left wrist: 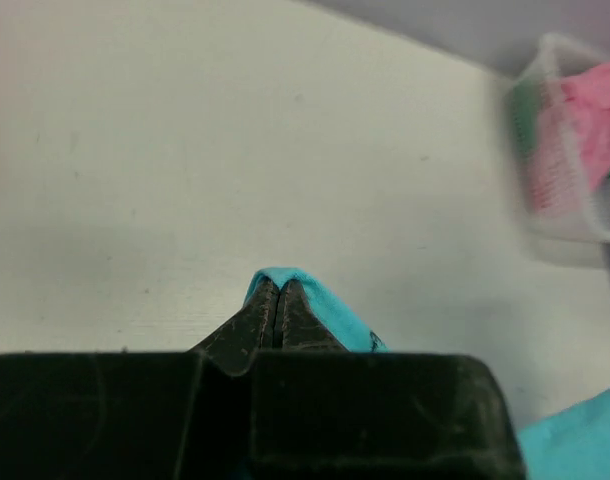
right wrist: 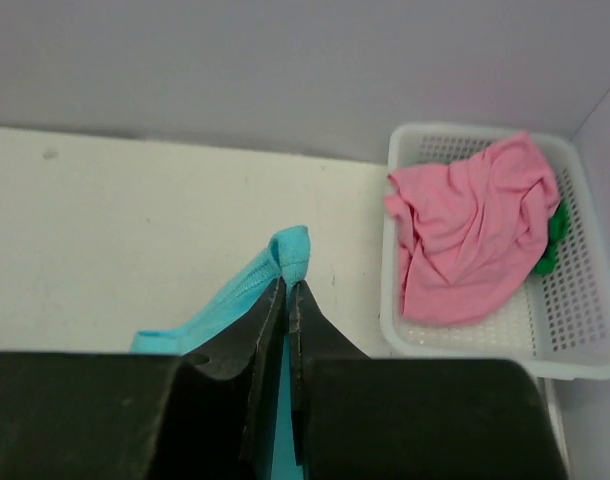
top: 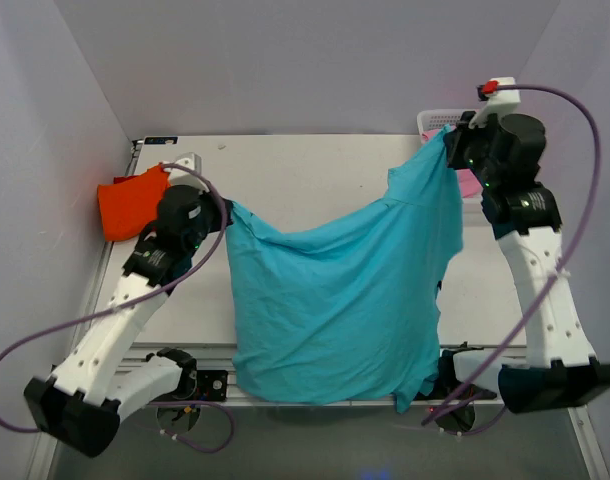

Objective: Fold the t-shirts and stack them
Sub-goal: Flatten out the tshirt

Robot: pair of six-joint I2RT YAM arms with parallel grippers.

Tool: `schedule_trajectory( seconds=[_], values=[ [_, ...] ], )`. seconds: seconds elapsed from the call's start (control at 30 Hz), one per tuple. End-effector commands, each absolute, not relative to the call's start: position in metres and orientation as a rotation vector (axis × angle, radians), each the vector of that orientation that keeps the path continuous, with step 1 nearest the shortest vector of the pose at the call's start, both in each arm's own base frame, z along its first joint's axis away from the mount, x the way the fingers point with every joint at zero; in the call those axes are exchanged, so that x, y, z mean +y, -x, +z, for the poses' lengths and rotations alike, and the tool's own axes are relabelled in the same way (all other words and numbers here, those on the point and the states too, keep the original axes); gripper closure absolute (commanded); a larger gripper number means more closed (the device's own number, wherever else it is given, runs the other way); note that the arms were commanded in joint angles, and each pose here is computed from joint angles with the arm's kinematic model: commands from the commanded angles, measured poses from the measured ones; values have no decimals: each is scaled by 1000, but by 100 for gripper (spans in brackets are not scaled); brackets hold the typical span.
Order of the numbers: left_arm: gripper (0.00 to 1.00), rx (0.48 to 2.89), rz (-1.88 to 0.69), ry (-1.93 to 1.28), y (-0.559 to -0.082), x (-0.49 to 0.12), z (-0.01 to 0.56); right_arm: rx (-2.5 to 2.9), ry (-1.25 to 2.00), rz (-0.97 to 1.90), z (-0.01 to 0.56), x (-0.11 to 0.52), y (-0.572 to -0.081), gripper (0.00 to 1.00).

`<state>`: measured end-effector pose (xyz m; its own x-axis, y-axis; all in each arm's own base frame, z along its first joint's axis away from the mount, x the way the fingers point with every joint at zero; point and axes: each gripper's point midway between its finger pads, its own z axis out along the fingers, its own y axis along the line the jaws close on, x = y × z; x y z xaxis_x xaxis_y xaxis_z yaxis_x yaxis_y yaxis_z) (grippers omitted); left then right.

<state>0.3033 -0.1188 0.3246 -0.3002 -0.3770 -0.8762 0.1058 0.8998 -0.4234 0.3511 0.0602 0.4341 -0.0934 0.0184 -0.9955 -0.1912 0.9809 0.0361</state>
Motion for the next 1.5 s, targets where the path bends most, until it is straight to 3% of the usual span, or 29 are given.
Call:
schedule_trajectory(
  seconds=[0.0, 0.23, 0.27, 0.47, 0.77, 0.97, 1.37, 1.43, 1.47],
  values=[
    [100, 1883, -303, 289, -352, -109, 251, 1664, 114, 137, 409, 60, -405, 92],
    [100, 2023, -142, 368, -428, -107, 128, 1921, 125, 110, 279, 71, -505, 92],
    [100, 2044, -131, 370, -437, -105, 117, 1999, 129, 103, 241, 72, -521, 92],
    [100, 2109, -84, 324, -483, -112, 76, 2123, 139, 88, 176, 78, -575, 92],
    [100, 2068, -33, 350, -516, -98, 86, 2164, 158, 24, 141, 76, -621, 92],
    [100, 1906, -4, 436, -524, -79, 128, 2053, 46, -97, 154, 52, -631, 92],
    [100, 2058, 110, 503, -540, -64, 55, 2263, 33, -346, 74, 19, -632, 92],
    [98, 2058, 99, 501, -543, -63, 56, 2268, 41, -365, 72, 17, -629, 87],
    [90, 2055, 94, 503, -544, -64, 57, 2273, 42, -375, 70, 16, -629, 69]
  ],
)
